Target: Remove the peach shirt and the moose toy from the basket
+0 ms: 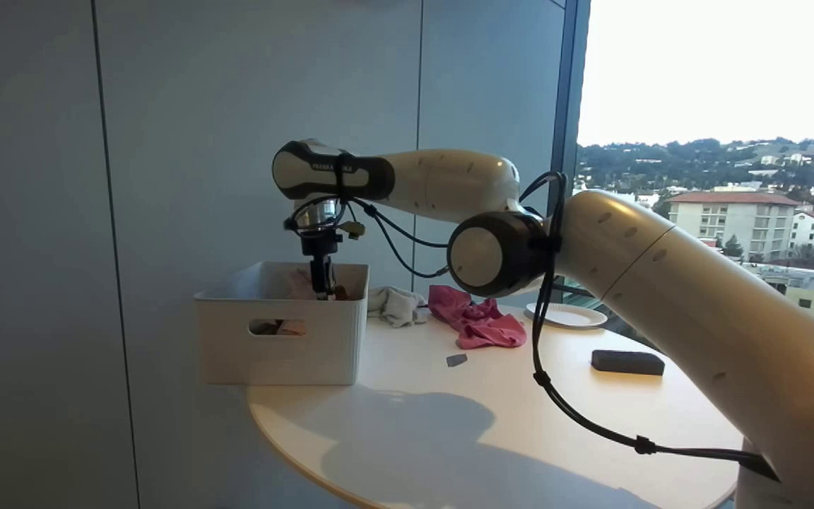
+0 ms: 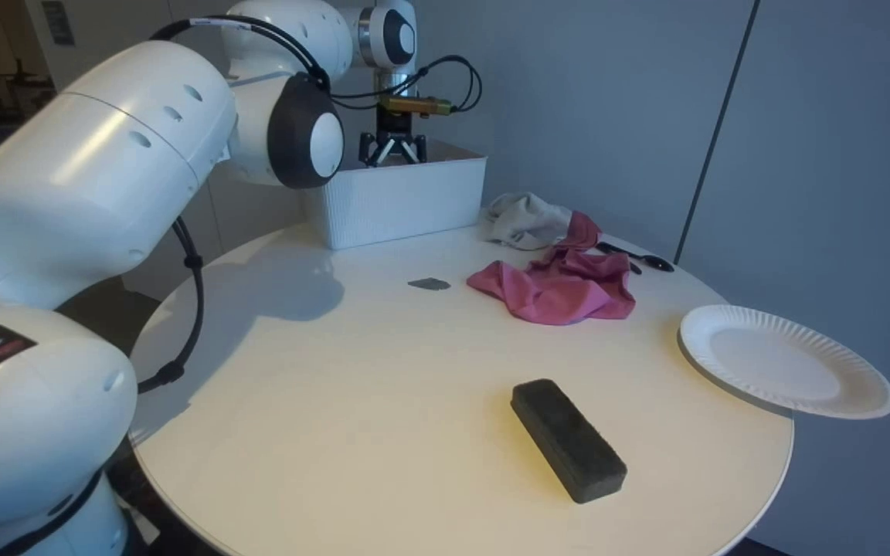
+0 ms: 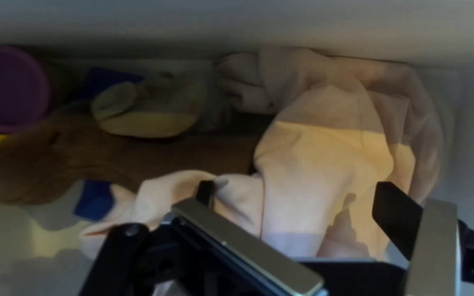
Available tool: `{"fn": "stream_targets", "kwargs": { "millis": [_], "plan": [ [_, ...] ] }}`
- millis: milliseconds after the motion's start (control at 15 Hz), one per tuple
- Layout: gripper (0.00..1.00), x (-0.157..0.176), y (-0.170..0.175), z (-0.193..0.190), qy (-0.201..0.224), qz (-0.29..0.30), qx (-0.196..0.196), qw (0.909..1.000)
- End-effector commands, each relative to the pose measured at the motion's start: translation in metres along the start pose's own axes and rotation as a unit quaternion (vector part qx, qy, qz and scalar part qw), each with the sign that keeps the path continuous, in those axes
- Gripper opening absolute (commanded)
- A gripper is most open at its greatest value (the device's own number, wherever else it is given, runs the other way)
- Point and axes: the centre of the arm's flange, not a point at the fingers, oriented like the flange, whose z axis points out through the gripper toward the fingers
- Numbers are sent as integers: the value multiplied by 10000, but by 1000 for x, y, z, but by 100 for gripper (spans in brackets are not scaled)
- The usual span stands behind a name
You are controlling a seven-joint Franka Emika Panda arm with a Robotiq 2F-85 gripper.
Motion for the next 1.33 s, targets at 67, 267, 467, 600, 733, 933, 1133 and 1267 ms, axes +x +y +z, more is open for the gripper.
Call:
{"fn": "stream_targets", "kwargs": {
  "millis": [67,267,467,600,733,933,1133,1267],
  "plan": [
    [100,39,1,22,-343,-1058,454,9928],
    [100,49,-6,39,-609,-1449,469,9865],
    [67,52,-10,37,-519,-1665,446,9837],
    [54,51,-10,34,-557,-1683,439,9832],
    [39,50,-10,32,-553,-1690,421,9832],
    [14,50,-9,32,-535,-1707,444,9829],
    [3,50,-9,34,-536,-1717,481,9825],
    [8,51,-9,35,-558,-1700,497,9826]
  ]
}}
